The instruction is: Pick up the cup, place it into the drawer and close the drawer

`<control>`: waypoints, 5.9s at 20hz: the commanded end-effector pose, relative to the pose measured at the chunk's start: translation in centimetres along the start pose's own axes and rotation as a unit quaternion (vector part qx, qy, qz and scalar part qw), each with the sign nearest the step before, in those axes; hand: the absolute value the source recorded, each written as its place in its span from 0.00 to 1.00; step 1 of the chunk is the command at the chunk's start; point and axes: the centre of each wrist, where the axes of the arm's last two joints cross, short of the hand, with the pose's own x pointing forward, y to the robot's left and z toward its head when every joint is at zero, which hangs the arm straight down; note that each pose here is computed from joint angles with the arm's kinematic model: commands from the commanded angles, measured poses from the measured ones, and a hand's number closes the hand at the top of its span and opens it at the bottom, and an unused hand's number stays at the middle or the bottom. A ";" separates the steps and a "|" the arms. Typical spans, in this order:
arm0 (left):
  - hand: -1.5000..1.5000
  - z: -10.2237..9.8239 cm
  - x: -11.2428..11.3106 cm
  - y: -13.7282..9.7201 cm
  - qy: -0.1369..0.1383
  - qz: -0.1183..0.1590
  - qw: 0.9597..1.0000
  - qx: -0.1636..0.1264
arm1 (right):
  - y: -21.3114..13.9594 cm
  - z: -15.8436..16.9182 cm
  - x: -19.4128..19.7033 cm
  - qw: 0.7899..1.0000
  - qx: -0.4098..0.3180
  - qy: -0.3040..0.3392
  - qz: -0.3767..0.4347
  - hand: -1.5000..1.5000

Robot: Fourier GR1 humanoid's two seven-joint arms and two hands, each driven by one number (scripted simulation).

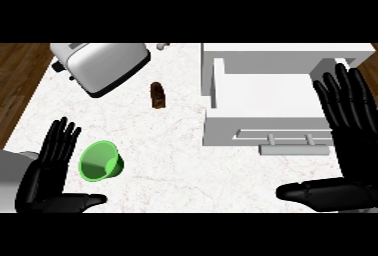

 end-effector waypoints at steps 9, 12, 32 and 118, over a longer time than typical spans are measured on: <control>0.00 0.5 -3.9 3.2 0.023 -0.009 1.000 0.007 | -0.3 1.3 0.4 1.000 0.010 0.007 0.000 0.00; 0.00 2.6 -6.9 2.9 0.035 0.004 0.999 0.008 | -0.3 -0.8 1.1 1.000 0.005 0.003 -0.003 0.00; 0.00 0.9 -11.3 4.5 0.033 -0.009 0.999 0.014 | 0.2 1.0 0.2 1.000 0.010 -0.001 -0.015 0.00; 1.00 -20.0 11.2 -20.7 -0.168 0.053 0.980 -0.090 | -1.5 0.9 0.7 1.000 0.012 0.012 0.001 0.00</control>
